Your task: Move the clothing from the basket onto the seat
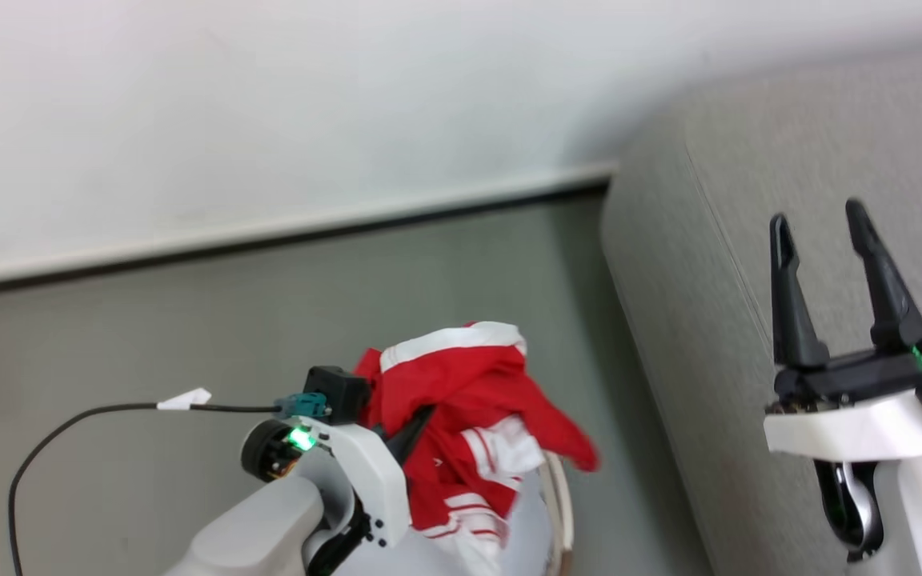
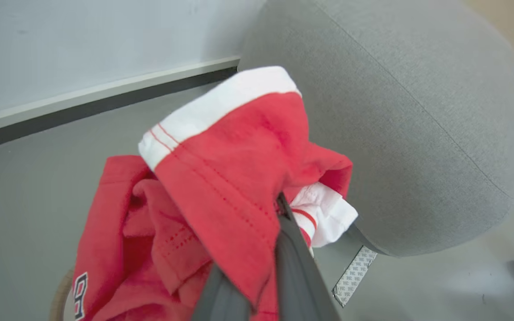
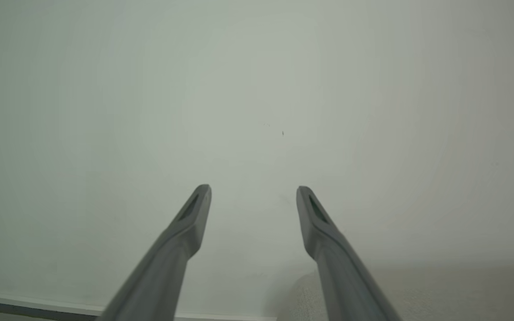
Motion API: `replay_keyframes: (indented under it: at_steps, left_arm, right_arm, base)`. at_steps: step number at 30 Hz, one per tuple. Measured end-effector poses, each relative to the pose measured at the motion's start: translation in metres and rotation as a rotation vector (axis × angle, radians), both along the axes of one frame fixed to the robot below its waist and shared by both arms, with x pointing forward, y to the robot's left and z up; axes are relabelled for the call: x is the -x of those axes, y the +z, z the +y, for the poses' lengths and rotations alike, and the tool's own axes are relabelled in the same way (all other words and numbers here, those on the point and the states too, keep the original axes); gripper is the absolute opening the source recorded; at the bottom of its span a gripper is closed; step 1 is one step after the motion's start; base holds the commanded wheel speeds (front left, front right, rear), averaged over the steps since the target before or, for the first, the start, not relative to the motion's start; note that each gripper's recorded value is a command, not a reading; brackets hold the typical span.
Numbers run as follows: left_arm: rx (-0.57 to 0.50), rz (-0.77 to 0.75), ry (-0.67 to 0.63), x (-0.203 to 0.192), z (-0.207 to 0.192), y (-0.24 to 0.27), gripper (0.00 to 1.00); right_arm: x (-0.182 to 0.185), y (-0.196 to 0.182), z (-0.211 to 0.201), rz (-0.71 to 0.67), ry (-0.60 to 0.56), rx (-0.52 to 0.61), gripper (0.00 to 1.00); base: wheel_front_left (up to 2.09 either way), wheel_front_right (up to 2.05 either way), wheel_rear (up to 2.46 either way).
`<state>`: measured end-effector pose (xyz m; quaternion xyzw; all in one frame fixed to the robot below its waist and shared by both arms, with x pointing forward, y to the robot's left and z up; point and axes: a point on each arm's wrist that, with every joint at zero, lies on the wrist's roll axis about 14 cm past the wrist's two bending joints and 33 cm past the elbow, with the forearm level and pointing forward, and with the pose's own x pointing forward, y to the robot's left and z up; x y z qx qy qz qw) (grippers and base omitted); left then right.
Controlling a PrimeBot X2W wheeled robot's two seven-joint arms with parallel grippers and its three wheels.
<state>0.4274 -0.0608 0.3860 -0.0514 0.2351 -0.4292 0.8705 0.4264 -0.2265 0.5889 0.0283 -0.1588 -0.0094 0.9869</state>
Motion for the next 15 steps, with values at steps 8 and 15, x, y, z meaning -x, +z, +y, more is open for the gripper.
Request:
replay_keyframes:
  at_steps: [8, 15]
  left_arm:
    - [0.112, -0.218, 0.069, -0.002, 0.014, 0.092, 0.0]
    - [0.215, -0.418, 0.137, 0.005, 0.032, 0.175, 0.0]
  right_arm:
    - [0.022, 0.018, 0.024, -0.051, 0.075, -0.034, 1.0]
    - [0.039, 0.027, 0.047, -0.083, 0.146, -0.108, 1.0]
  base:
    - [0.0, 0.0, 0.0]
    - [0.0, 0.0, 0.0]
